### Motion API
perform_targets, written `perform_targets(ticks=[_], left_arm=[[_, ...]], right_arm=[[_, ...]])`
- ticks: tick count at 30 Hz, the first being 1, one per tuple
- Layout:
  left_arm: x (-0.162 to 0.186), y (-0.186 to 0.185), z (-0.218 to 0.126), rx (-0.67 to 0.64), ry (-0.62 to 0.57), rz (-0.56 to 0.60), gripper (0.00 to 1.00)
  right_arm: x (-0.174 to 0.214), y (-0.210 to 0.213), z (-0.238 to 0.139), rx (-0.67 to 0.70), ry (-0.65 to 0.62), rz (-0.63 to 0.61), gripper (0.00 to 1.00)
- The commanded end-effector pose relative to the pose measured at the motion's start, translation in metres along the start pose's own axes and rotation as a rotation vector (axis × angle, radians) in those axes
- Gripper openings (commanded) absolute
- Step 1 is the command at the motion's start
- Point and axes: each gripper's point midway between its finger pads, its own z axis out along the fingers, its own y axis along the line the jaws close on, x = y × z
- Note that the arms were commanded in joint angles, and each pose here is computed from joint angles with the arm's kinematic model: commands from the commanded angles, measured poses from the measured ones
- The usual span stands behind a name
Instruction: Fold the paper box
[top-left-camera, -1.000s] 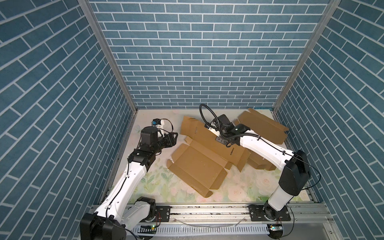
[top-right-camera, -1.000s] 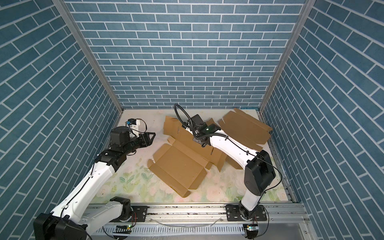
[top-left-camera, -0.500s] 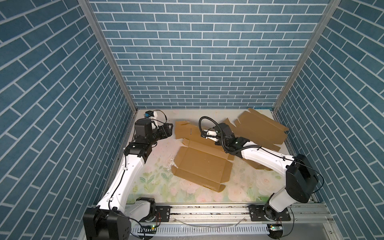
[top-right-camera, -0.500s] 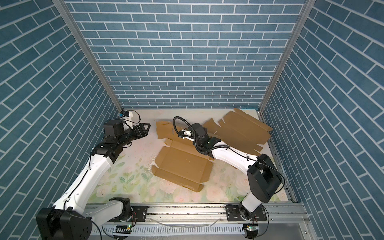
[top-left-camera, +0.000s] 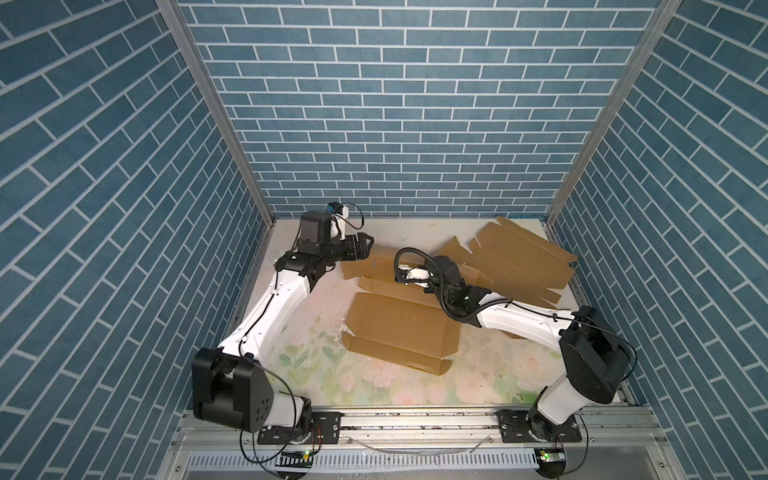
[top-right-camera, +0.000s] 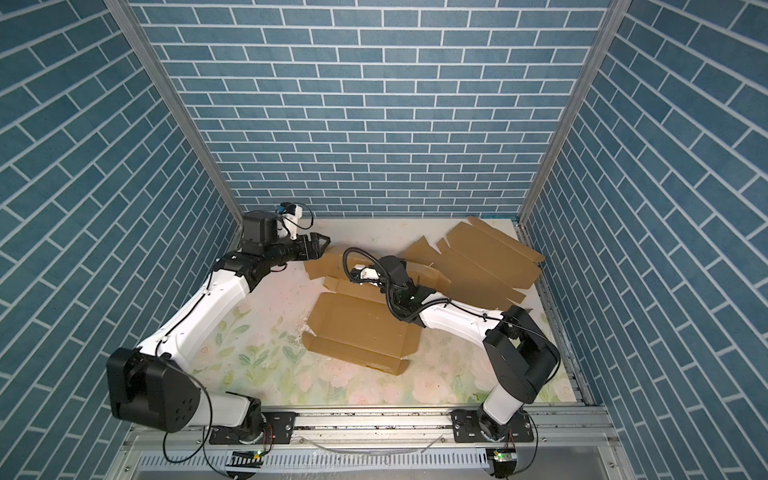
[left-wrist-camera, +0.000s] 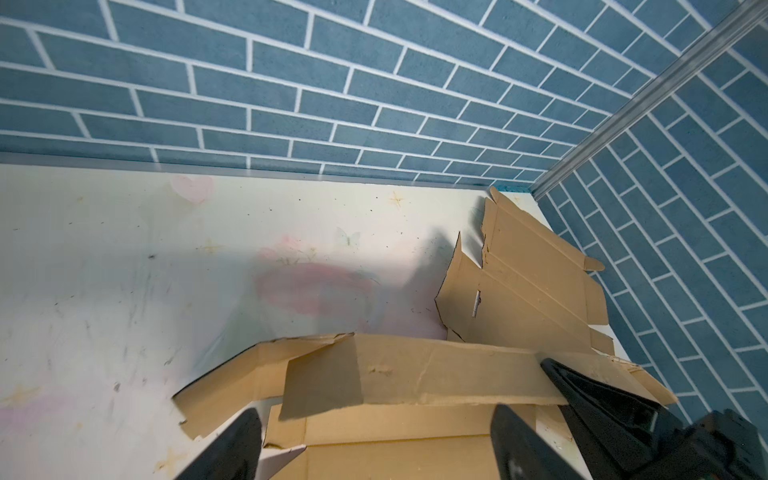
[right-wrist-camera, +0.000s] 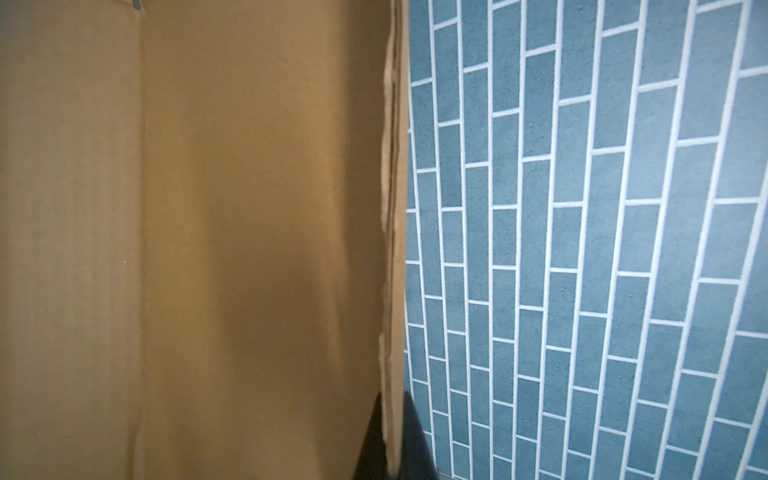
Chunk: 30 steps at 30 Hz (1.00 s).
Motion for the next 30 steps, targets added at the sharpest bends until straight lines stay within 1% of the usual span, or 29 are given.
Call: perform_targets(ticks=[1,5,10,16,20,22,24,27,30], left_arm=[[0.012,0.002,0.014,0.015,0.080,0.037,0.87],[0.022,-0.006,0.031,0.065,0.119,0.033,0.87],[0.036,-0.003,0.047,0.077,0.162,0.018,0.85],[0.043,-0.016,0.059,0.138,0.175,-0.017,0.82],[0.050,-0.029,0.066,0.190,0.198,-0.038,0.77],[0.049,-0.032,0.065,0.206,0.190,-0.045,0.74],[0.048,-0.030,0.062,0.194,0.190,-0.032,0.73],[0.041,-0.011,0.050,0.136,0.178,-0.027,0.72],[0.022,0.009,0.027,0.115,0.116,-0.063,0.73]], right_arm=[[0.002,0.006,0.004,0.012,0.004,-0.039,0.00],[0.002,0.012,0.006,-0.002,0.003,-0.045,0.00],[0.000,0.014,0.008,-0.006,-0.003,-0.045,0.00],[-0.003,0.013,0.010,-0.009,-0.013,-0.035,0.00],[-0.006,0.012,0.011,-0.009,-0.020,-0.027,0.00],[-0.006,0.016,0.012,-0.016,-0.019,-0.030,0.00],[-0.004,0.019,0.013,-0.020,-0.014,-0.035,0.00],[-0.003,0.018,0.013,-0.006,-0.016,-0.041,0.00],[-0.002,0.014,0.013,0.000,-0.023,-0.041,0.00]])
